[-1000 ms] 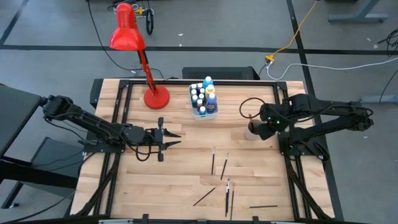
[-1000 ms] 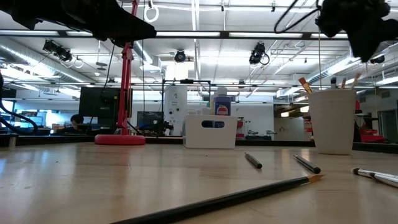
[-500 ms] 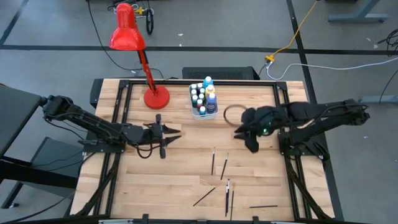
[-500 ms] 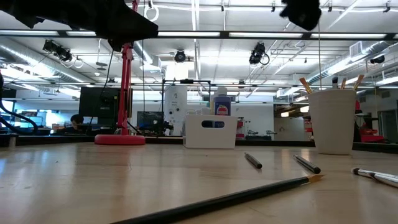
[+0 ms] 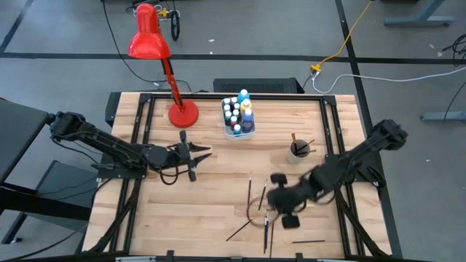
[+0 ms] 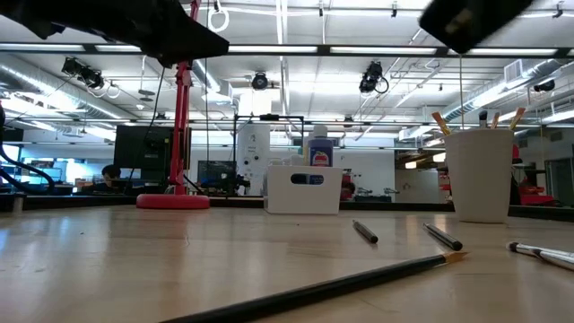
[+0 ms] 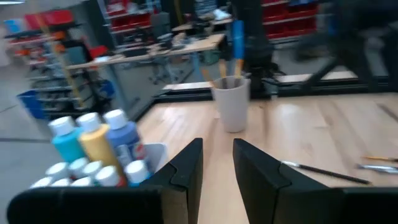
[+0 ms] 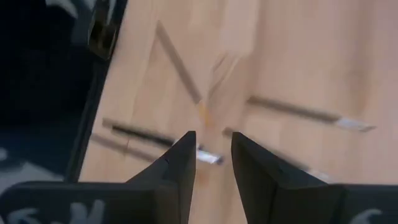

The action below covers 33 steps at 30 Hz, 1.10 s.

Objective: Pick & Place Paint Supplies
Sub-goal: Put the gold paint brush into the gray cup

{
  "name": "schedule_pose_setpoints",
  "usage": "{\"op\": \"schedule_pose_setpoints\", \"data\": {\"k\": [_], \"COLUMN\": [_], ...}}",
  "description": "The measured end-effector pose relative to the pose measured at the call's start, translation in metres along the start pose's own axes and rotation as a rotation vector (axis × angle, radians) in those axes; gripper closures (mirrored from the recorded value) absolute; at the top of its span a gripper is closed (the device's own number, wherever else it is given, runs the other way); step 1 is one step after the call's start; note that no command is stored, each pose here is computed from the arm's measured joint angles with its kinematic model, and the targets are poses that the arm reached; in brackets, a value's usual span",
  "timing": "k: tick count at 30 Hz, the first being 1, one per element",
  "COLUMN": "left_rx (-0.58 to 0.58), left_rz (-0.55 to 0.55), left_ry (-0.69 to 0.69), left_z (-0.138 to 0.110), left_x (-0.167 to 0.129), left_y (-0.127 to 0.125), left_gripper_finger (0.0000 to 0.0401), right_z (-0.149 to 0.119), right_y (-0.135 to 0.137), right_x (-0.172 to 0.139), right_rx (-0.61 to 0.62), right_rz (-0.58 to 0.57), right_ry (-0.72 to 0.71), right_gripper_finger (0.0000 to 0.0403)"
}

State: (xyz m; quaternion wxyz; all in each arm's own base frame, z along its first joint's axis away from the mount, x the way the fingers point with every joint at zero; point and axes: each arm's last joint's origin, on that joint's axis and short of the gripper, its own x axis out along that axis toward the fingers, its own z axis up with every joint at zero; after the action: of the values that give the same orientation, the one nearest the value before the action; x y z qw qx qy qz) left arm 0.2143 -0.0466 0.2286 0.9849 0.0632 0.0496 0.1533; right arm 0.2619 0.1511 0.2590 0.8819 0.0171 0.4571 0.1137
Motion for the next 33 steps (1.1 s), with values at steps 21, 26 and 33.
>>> {"op": "schedule_pose_setpoints", "data": {"k": [21,26,33], "left_rx": [-0.052,-0.022,0.038], "left_rz": [0.157,0.202,0.211], "left_ry": [-0.145,-0.182,-0.196], "left_z": [0.016,0.020,0.021], "left_x": [0.008,0.010,0.014], "left_y": [0.023,0.030,0.039], "left_gripper_finger": [0.0305,0.0305,0.0305], "right_z": [-0.019,-0.025,-0.054], "right_y": [0.080,0.105,0.138], "right_x": [0.078,0.086,0.094], "right_rx": [0.183,0.244,0.287], "right_rz": [0.075,-0.031,-0.032], "right_ry": [0.355,0.306,0.442], "right_gripper_finger": [0.0301,0.0301,0.0301]}}
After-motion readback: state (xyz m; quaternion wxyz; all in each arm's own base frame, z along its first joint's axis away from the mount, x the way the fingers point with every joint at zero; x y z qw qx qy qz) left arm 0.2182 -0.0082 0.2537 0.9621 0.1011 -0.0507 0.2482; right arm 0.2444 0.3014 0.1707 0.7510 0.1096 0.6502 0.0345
